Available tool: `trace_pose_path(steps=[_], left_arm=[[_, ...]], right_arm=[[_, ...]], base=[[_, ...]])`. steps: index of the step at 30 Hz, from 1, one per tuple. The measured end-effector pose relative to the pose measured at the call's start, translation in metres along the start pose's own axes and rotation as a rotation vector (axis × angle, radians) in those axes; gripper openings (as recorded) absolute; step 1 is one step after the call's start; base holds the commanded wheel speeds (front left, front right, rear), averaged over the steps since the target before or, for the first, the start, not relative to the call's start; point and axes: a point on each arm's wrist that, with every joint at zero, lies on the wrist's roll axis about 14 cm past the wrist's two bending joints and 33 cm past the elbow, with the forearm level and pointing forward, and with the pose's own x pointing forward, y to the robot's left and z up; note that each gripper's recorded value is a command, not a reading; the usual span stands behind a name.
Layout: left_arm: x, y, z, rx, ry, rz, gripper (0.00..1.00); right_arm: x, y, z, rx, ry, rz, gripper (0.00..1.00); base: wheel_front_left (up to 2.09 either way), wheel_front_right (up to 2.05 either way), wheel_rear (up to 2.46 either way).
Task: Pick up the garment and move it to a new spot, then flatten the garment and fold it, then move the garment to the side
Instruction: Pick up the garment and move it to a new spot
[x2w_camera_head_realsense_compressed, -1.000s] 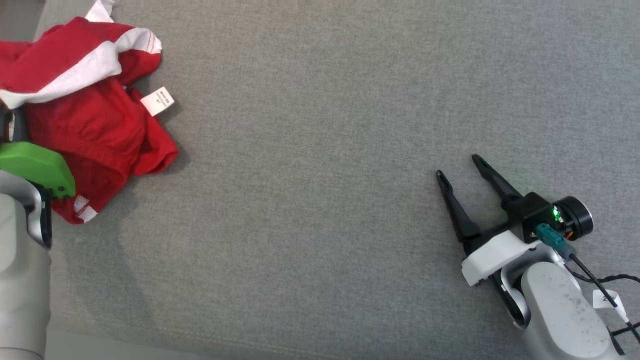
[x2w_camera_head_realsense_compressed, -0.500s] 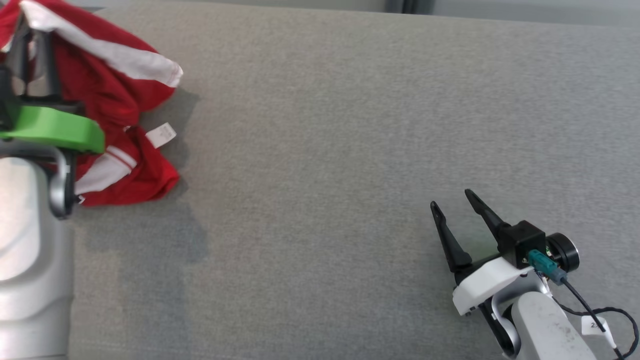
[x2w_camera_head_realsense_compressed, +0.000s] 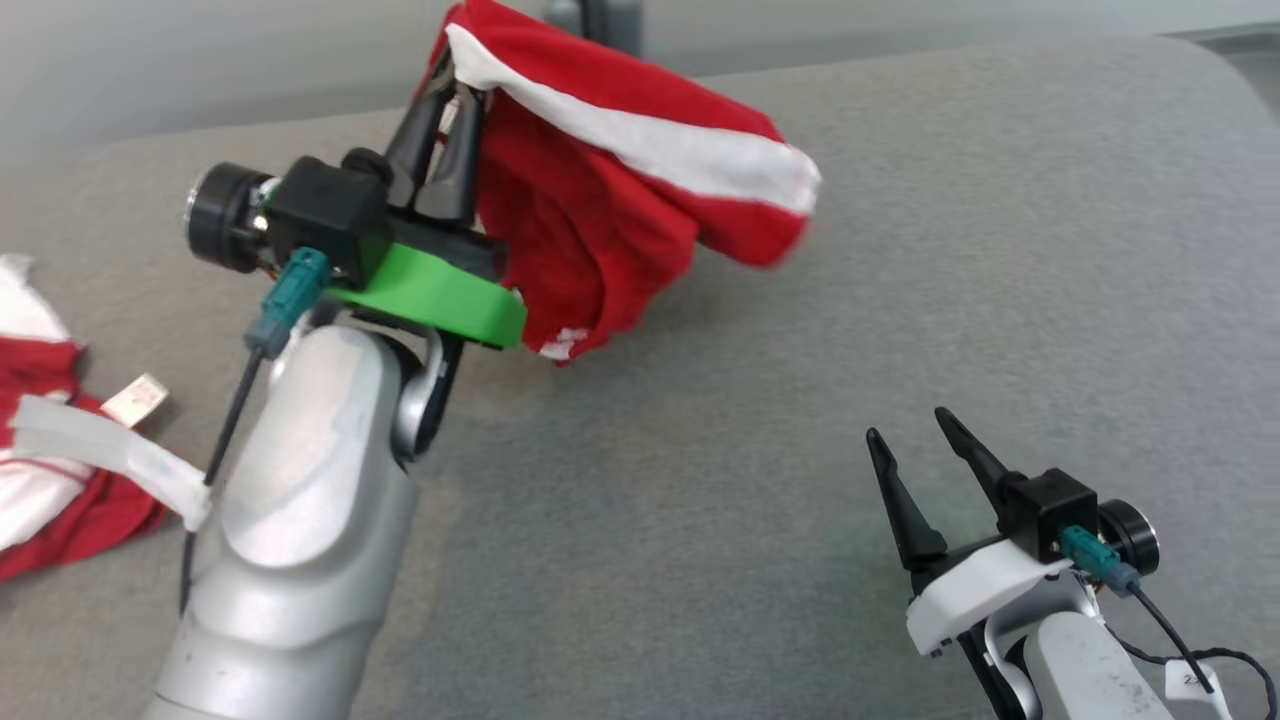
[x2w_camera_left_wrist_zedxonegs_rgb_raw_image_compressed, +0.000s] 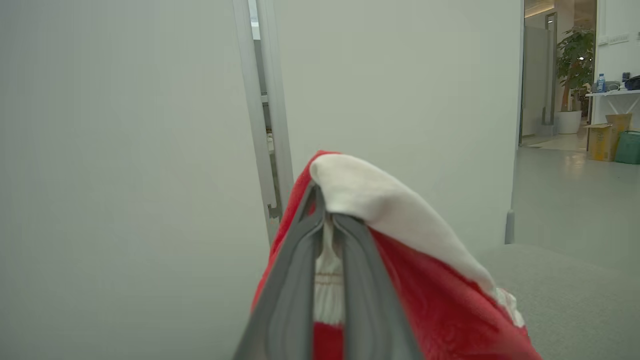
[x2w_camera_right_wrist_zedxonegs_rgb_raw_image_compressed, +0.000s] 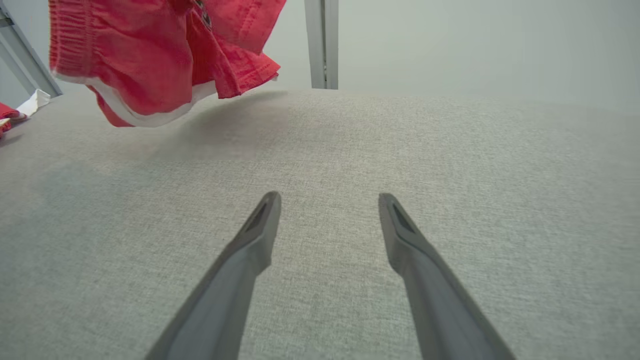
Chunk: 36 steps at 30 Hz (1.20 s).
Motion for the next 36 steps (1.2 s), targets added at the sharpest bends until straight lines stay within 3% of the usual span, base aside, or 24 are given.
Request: trace_pose_path(steps=[6, 7, 8, 9, 20, 28, 36], left_arm=[[0.0, -0.049, -0.04, -0.125, 0.088, -0.079, 0.0], [-0.003, -0.052, -0.049, -0.137, 0.114, -0.078, 0.32], [-0.008, -0.055, -0.058, -0.147, 0.139, -0.075, 0.77], [-0.013, -0.055, -0.069, -0.15, 0.171, -0.062, 1.0], [-0.129, 0.005, -0.139, -0.115, 0.445, 0.241, 1.0], [-0.187, 0.035, -0.12, -0.062, 0.453, 0.382, 1.0], [-0.219, 0.029, -0.106, -0.057, 0.448, 0.399, 1.0]], right_arm=[[-0.023, -0.031, 0.006, -0.009, -0.011, -0.1, 1.0], [-0.027, -0.035, 0.006, -0.01, -0.01, -0.115, 1.0], [-0.031, -0.039, 0.006, -0.01, -0.01, -0.129, 1.0], [-0.033, -0.042, 0.006, -0.011, -0.011, -0.14, 1.0], [-0.039, -0.037, 0.007, 0.013, -0.018, -0.136, 1.0], [-0.041, -0.022, 0.011, 0.029, -0.035, -0.097, 1.0], [-0.041, -0.007, 0.013, 0.03, -0.042, -0.053, 1.0]], base=[[0.0, 0.0, 0.0], [0.0, 0.0, 0.0], [0.0, 0.0, 0.0], [0.0, 0.0, 0.0], [0.0, 0.0, 0.0], [0.0, 0.0, 0.0], [0.0, 0.0, 0.0]])
